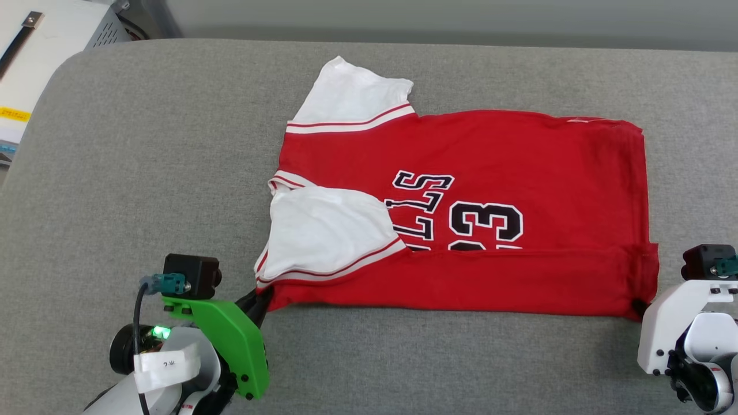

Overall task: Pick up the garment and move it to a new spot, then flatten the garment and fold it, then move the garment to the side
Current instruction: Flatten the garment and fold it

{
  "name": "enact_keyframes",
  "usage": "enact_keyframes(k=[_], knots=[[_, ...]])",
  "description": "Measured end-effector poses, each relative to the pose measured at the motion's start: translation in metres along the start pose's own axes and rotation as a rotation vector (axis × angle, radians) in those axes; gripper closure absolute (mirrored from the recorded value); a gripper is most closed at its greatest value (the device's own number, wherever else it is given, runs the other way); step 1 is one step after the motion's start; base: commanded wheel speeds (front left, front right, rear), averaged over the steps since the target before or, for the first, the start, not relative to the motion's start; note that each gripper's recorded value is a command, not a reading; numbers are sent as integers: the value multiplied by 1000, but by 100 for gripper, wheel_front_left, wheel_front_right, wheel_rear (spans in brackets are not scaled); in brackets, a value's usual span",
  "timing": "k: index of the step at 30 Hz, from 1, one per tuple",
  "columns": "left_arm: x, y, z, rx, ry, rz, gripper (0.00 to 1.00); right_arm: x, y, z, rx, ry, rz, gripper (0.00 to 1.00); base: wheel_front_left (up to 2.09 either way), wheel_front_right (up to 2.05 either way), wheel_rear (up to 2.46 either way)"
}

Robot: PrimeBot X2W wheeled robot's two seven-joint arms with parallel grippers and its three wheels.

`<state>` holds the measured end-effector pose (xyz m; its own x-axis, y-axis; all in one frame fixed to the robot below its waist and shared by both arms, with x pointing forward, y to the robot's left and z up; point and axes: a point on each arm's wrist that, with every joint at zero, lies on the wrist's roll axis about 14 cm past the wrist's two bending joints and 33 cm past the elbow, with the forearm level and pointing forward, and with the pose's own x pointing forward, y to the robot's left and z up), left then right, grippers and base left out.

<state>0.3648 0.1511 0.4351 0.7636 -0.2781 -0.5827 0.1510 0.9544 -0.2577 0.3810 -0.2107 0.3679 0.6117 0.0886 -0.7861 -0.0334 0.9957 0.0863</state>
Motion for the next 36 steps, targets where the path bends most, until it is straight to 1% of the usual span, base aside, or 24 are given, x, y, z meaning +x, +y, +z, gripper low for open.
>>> enact_keyframes(k=[4,5,11,19,24,29,30,31,32,33,36], knots=[[-5,-1,-5,7,18,0,100,-9,-4,8,13,-36,0,100,0,0,0],[-10,0,-14,6,44,4,100,-18,-9,11,16,-45,-7,100,0,0,0],[-25,-3,-35,-20,99,-1,100,-42,-17,7,17,-54,-19,100,0,0,0],[-44,-8,-70,-38,172,-7,100,-71,-26,-21,39,4,-35,100,0,0,0],[-46,-7,-86,-49,211,-3,100,-76,-24,-40,64,41,-32,100,0,0,0],[-42,-7,-96,-53,239,-5,100,-75,-23,-45,76,39,-32,100,0,0,0],[-42,-7,-98,-54,243,-5,69,-74,-23,-47,79,41,-32,100,0,0,0],[-41,-7,-100,-51,246,-5,0,-73,-23,-49,82,45,-32,100,0,0,0],[-41,-6,-102,-50,251,-1,0,-73,-23,-50,85,43,-33,100,0,0,0],[-41,-5,-103,-51,255,2,0,-72,-24,-50,85,39,-34,0,0,0,0],[-40,0,-103,-45,240,20,0,-70,-21,-52,81,35,-26,0,0,0,0]])
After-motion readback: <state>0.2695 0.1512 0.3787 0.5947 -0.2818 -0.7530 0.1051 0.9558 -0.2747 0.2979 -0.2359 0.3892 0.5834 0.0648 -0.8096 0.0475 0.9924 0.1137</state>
